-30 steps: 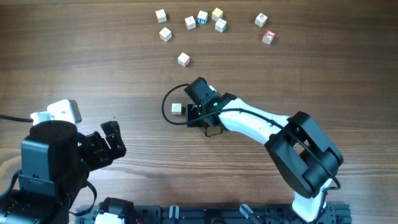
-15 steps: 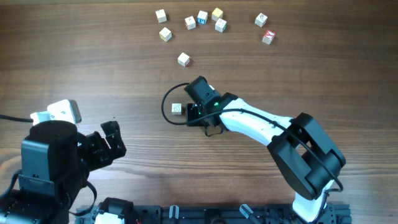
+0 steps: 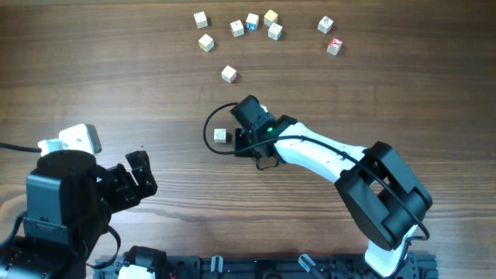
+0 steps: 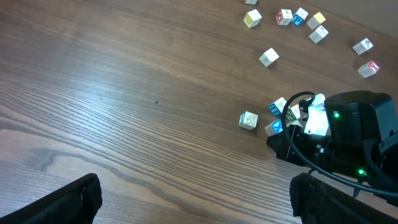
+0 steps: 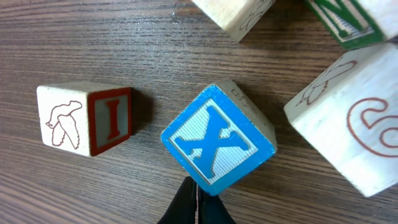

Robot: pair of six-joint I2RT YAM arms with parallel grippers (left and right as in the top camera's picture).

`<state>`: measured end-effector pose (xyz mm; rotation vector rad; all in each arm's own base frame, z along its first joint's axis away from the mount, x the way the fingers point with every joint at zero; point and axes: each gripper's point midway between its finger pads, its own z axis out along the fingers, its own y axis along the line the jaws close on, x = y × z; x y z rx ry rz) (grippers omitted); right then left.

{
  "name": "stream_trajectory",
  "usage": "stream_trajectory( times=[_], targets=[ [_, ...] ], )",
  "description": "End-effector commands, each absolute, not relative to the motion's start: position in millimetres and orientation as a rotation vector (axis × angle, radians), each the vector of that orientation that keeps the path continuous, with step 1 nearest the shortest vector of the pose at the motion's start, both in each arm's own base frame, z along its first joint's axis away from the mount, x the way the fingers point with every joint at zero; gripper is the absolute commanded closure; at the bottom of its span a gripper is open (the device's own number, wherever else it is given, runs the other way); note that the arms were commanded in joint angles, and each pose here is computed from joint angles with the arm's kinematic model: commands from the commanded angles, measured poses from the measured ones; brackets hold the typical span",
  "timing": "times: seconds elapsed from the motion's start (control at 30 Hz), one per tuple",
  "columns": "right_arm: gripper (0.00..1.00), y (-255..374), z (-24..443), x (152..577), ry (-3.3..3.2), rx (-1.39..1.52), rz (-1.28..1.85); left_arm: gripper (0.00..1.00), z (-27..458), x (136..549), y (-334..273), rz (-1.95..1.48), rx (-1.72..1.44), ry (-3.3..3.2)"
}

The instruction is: Form a circle

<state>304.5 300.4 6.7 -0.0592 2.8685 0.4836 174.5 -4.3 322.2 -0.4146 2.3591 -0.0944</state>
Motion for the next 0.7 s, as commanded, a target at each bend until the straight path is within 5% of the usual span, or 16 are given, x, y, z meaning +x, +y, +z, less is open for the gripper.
stream_trajectory(
  times=[0.0, 0.67],
  targets=[
    [0.95, 301.8, 22.2, 313.5, 2.819, -0.028, 0.483, 0.0, 322.9, 174.9, -1.0, -0.08, -0.435, 2.349],
    [0.95, 299.2, 24.3, 314.0, 2.815, -0.018, 0.47, 0.0, 322.9, 174.9, -1.0, -0.08, -0.434, 2.349]
  ],
)
